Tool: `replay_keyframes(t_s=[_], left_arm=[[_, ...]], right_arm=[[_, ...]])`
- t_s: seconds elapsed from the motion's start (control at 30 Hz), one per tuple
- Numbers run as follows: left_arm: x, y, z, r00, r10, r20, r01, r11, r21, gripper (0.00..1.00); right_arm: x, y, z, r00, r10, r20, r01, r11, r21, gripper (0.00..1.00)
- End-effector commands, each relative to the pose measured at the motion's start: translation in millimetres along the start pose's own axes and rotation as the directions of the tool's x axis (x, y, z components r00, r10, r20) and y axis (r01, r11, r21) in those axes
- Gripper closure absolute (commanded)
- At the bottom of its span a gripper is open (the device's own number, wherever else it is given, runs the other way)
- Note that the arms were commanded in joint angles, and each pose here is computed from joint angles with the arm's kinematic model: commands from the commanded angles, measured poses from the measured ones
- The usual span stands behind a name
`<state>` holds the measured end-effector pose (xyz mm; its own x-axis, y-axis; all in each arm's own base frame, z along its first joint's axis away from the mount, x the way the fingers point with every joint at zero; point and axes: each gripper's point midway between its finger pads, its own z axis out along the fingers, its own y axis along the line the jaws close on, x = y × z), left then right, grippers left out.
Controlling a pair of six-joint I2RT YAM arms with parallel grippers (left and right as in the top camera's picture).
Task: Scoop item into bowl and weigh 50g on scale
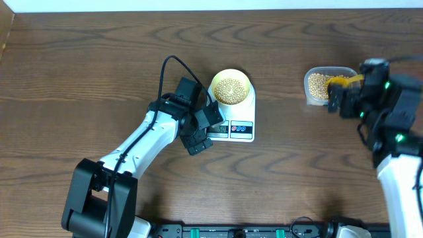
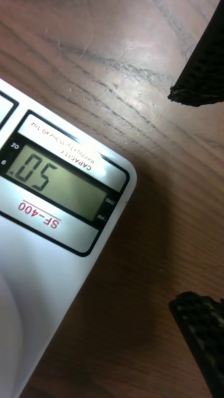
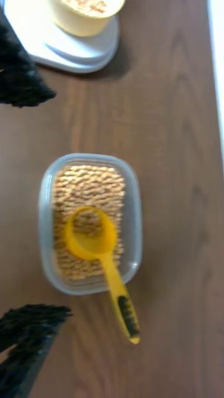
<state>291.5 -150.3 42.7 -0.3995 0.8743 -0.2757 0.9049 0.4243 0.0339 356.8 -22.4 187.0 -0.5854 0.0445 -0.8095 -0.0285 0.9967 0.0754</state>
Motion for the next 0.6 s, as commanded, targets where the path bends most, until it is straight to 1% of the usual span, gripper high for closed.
replay_keyframes(t_s=[0.0,0.23,0.37,0.47,0.57], left_arm=[[3.2,-2.1,3.1,1.0,0.015,-0.013,-0.015,1.0,0.008,0.02],[3.3,-2.2,3.1,1.0,0.016,-0.013,-0.015,1.0,0.008,0.02],[3.1,-2.1,3.0,1.0,0.015,-0.012,-0.015,1.0,0.008,0.02],[3.2,-2.1,3.0,1.0,0.015,-0.012,-0.015,1.0,0.008,0.02],[3.1,-2.1,3.0,1.0,0.016,-0.012,-0.015,1.0,0.008,0.02]], right_arm=[[20.3,16.6,1.0,0.999,-0.002,0.035,0.003,0.999,-0.036,0.01],[61.4,29.1,1.7,0.989,-0.016,0.145,0.028,0.996,-0.081,0.01],[85.3,28.2,-2.6,0.979,0.04,0.2,-0.023,0.996,-0.087,0.01],[93.9,24.1,-6.9,0.968,0.082,0.238,-0.064,0.994,-0.084,0.01],[97.3,19.2,-11.7,0.955,0.093,0.283,-0.075,0.994,-0.074,0.01]])
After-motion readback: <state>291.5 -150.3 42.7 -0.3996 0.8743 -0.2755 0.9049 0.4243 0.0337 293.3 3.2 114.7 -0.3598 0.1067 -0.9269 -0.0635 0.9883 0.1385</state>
